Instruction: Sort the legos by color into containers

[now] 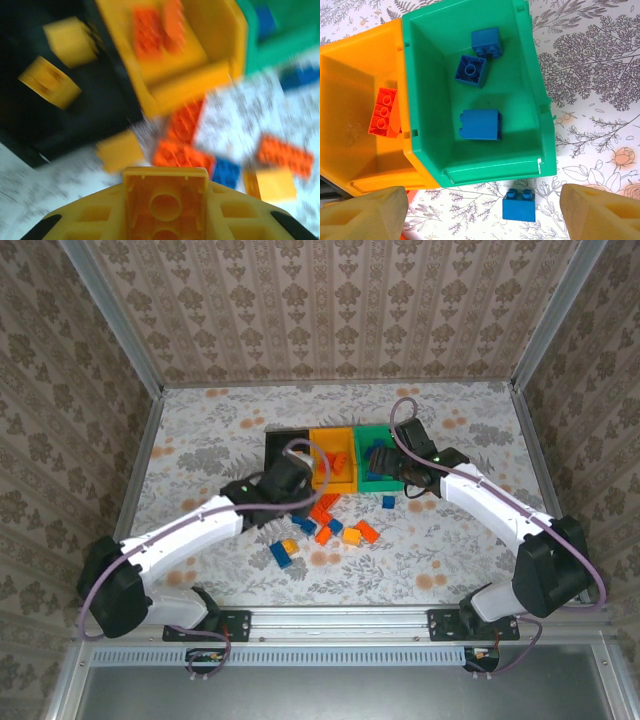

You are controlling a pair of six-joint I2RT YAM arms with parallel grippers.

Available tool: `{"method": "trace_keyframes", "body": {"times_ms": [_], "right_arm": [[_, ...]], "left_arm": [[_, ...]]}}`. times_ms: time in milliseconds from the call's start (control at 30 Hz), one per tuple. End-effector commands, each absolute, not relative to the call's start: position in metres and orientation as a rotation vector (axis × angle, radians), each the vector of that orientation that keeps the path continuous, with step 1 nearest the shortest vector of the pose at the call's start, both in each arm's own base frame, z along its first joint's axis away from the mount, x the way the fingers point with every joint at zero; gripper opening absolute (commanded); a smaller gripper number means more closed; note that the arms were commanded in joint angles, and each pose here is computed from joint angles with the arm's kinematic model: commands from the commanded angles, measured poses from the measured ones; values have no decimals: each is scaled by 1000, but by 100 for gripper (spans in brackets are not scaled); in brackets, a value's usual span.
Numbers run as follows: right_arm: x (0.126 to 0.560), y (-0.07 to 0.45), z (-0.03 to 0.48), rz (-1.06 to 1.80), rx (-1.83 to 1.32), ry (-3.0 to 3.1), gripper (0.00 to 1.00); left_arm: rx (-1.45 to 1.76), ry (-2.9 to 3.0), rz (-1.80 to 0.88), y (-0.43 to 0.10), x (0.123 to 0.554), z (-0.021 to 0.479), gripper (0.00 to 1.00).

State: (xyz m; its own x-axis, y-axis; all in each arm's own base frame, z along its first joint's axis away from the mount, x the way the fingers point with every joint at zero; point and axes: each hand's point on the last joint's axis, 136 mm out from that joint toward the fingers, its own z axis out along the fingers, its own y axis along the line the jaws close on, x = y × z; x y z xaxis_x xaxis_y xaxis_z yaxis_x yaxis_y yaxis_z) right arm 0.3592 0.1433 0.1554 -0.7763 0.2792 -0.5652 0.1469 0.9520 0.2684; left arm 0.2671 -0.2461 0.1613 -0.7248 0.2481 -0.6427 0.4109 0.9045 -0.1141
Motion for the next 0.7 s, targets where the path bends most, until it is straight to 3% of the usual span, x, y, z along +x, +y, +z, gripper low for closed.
{"method": "trace_keyframes", "body": {"times_ms": [0,300,467,667], "right_arm": [[357,138,153,271,336,2466,81],[347,137,149,279,327,2490,80],[338,136,151,302,309,2494,81],[327,141,149,338,259,2524,82]], "left_arm": [[394,2351,-284,-238,313,177,32],[259,2437,-90,-214,393,144,33],[274,2449,-73,-221,406,143,50],[261,2373,-179,-229,400,182,74]]}}
